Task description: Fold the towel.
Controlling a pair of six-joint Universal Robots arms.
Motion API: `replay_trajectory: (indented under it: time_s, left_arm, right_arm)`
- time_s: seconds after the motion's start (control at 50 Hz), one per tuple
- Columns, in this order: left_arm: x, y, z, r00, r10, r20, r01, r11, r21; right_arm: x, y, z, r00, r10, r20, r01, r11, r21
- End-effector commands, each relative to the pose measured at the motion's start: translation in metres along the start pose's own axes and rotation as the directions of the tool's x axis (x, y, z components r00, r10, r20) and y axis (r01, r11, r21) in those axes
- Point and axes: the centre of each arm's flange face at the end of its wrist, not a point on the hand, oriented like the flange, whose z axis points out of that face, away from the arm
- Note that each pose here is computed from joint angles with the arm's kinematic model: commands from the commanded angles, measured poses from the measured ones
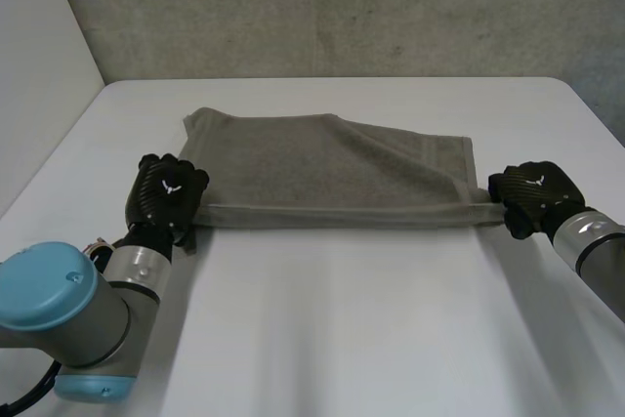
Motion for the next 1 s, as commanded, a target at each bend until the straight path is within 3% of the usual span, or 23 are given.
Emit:
replay_trajectory:
  time_s: [0.02,0.3,0.48,0.64,0.74,0.84,0.96,1.0]
  left_arm:
    - [-0.001,0.008,0.003,1.000,-0.002,0.000,0.002,1.000,-0.023]
    - [-0.005,0.010,0.002,1.000,0.000,0.013,0.000,1.000,-0.031]
    - [-0.018,0.005,0.000,0.999,0.002,0.046,-0.001,1.000,-0.023]
    - [-0.041,-0.026,-0.005,0.994,0.001,0.112,-0.008,0.998,0.065]
    - [-0.080,-0.072,-0.013,0.974,-0.021,0.227,-0.027,0.979,0.204]
    - [-0.094,-0.091,-0.021,0.963,-0.041,0.267,-0.030,0.966,0.257]
    - [-0.076,-0.076,-0.032,0.981,-0.064,0.183,0.030,0.983,0.182]
    - [-0.049,-0.054,-0.041,0.995,-0.072,0.064,0.067,0.995,0.071]
  right_arm:
    - [-0.002,0.004,-0.001,1.000,0.022,-0.005,-0.022,1.000,-0.018]
    - [0.010,0.000,-0.001,0.985,0.150,-0.084,-0.151,0.989,0.000]
    - [0.017,-0.007,-0.007,0.981,0.162,-0.104,-0.160,0.987,0.025]
    - [0.023,-0.026,-0.018,0.982,0.149,-0.119,-0.140,0.987,0.082]
    - [0.033,-0.055,-0.032,0.980,0.126,-0.152,-0.101,0.981,0.163]
    - [0.043,-0.087,-0.050,0.978,0.101,-0.185,-0.052,0.966,0.252]
    - [0.032,-0.079,-0.051,0.985,0.103,-0.141,-0.069,0.971,0.228]
    - [0.025,-0.065,-0.045,0.988,0.104,-0.115,-0.081,0.980,0.184]
